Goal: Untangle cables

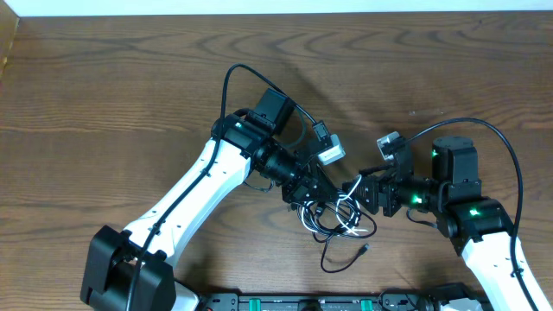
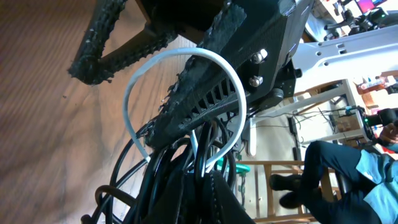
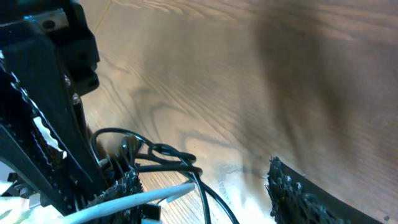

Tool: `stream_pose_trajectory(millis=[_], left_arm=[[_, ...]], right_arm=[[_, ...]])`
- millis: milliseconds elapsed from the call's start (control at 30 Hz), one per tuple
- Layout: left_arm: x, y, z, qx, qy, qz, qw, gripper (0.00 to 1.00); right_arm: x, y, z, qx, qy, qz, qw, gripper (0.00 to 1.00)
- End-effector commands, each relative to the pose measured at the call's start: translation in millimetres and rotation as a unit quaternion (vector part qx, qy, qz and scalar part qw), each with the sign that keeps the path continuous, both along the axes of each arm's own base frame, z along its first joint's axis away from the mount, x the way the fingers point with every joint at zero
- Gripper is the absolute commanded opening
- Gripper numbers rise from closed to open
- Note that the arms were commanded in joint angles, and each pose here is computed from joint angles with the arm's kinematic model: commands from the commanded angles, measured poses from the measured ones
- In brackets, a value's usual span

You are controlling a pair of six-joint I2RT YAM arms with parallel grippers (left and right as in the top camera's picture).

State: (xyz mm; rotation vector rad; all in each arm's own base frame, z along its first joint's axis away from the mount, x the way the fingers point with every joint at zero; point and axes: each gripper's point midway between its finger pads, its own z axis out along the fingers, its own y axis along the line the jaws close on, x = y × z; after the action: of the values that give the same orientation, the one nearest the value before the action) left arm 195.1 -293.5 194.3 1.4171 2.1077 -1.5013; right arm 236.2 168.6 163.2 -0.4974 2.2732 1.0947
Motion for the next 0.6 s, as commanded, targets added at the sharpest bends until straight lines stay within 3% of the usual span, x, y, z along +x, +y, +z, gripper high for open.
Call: stream_pose_trajectory(millis=[0,33,133,233,367,467,567], left_arm=[[-1,-2,22,-0.039,-0.014,-0.009,0.999,0.08],[-1,-3,22,-0.040,-0.014,-0.009,0.999,0.08],[-1,-2,22,-0.039,-0.013,-0.009,0.999,0.08],[-1,-2,22,-0.039,-0.013,-0.009,0.999,0.08],[-2,-2,22,-0.039,-0.013,-0.009,0.999,0.07],[-1,-2,21,-0.038,-0.014,-0.009,0.999,0.08],[-1,-1,19,-0.030,-0.014,-0.007,0.999,0.08]], right_arm=[[-1,5,12,0.021,-0.011,0.016,1.000,0.60],[0,5,12,0.020,-0.013,0.015,1.000,0.56],[8,-1,7,-0.001,-0.018,-0.008,1.000,0.23],[24,-20,-7,-0.044,0.002,-0.086,0.995,0.02],[43,-53,-23,-0.097,0.033,-0.212,0.972,0.01],[50,-100,-41,-0.169,0.059,-0.340,0.923,0.01],[42,-147,-53,-0.240,0.079,-0.450,0.857,0.01]])
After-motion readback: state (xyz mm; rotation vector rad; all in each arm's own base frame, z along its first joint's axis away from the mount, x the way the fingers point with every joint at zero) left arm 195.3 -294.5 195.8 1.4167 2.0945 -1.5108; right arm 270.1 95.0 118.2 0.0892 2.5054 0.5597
